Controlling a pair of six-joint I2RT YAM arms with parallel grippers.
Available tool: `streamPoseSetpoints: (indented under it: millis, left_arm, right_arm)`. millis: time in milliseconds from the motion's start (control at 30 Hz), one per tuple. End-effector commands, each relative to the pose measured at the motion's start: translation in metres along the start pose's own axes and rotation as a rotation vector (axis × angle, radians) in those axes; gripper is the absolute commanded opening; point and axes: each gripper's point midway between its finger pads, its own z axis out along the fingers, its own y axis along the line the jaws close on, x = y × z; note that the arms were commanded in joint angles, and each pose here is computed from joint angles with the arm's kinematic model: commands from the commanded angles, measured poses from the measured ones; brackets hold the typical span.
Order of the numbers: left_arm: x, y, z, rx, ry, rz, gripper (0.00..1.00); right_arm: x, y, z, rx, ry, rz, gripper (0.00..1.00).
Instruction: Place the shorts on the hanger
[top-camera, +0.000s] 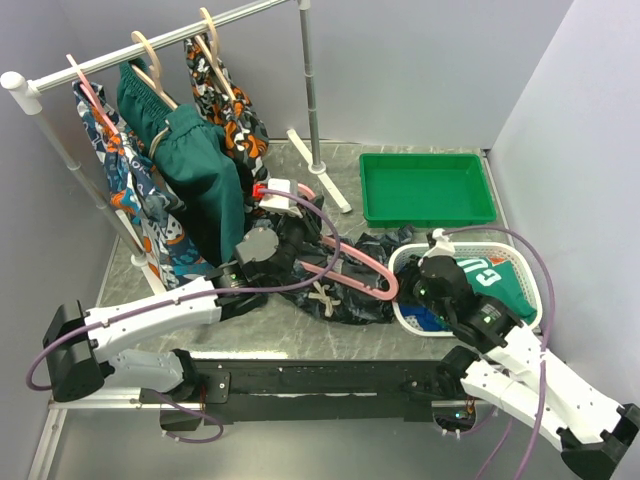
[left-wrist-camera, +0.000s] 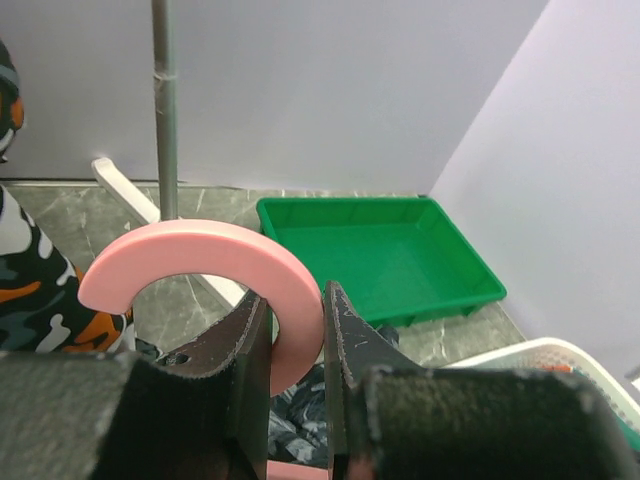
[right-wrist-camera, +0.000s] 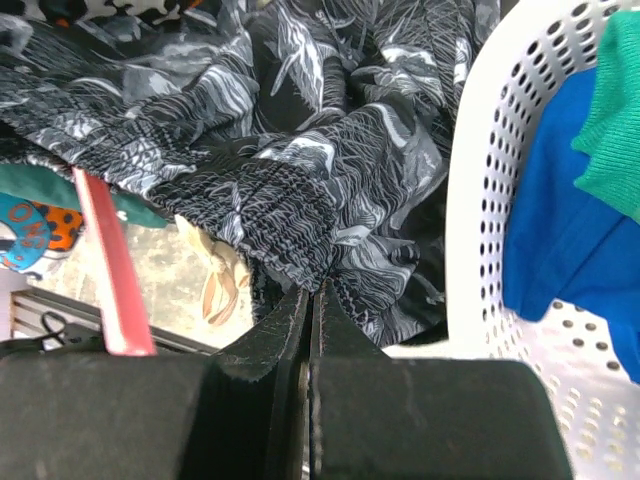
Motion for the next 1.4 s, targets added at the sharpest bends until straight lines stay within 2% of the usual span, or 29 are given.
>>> streamPoseSetpoints:
  millis: [0,233,667,1000,1133,1367]
  left_arm:
    - [-0.017,0.009,0.005,-0.059,-0.082,-0.011,0.01]
    - [-0.006,0.017,0.010,-0.110,-0.087,-0.009,0.01]
    - [0.011,0.028,0.009,-0.141,-0.106,-0.018,0.01]
    - [0.014,0.031,0.007,-0.156,-0.109,-0.023,0.01]
    - [0.009,0.026,0.009,-0.145,-0.113,-0.023,0.01]
    - [-0.008,0.001,0.007,-0.086,-0.123,-0.057,0.01]
  right_arm:
    - [-0.019,0.008,-0.020,0.015,-0.029,0.024,0.00]
    - [-0.023,0.014,-0.038,0.030,0.007,0.058,0.00]
    - [-0.044,-0.002,-0.064,0.207,0.008,0.048,0.00]
    - [-0.079,0.033,-0.073,0.188,-0.001,0.023,0.00]
    - [-0.078,0.053,-0.059,0.172,0.066,0.018,0.00]
    - [-0.086,0.081,-0.038,0.116,0.078,0.051,0.00]
